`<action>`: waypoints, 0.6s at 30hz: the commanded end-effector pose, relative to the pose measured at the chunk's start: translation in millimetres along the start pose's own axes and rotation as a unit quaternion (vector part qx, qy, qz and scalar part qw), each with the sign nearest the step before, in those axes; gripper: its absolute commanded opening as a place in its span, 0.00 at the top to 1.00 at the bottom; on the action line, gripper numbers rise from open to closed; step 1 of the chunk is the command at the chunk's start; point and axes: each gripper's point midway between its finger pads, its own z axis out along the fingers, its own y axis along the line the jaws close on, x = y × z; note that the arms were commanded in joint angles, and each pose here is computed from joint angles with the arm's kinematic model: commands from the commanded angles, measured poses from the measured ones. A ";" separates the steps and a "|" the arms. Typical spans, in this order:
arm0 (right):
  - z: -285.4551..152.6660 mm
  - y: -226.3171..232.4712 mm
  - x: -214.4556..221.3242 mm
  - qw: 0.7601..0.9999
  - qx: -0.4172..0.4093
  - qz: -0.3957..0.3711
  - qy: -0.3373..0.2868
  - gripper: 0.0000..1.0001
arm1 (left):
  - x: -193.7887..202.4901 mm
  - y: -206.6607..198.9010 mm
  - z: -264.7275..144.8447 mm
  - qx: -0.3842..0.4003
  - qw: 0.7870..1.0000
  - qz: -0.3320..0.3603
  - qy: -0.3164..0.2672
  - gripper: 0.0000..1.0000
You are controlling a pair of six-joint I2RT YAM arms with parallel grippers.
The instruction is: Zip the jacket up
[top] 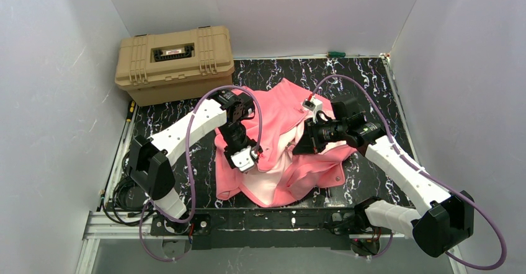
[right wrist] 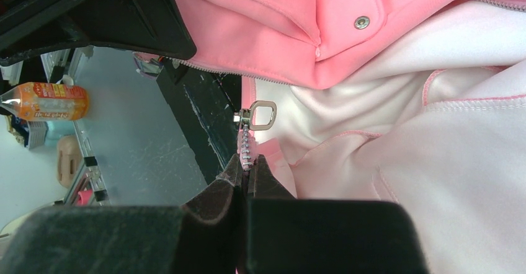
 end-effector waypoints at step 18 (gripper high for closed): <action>-5.6 10.4 -12.2 1.000 -0.011 -0.021 -0.015 0.99 | -14.3 19.9 28.8 -0.026 0.999 -0.031 -0.036 0.96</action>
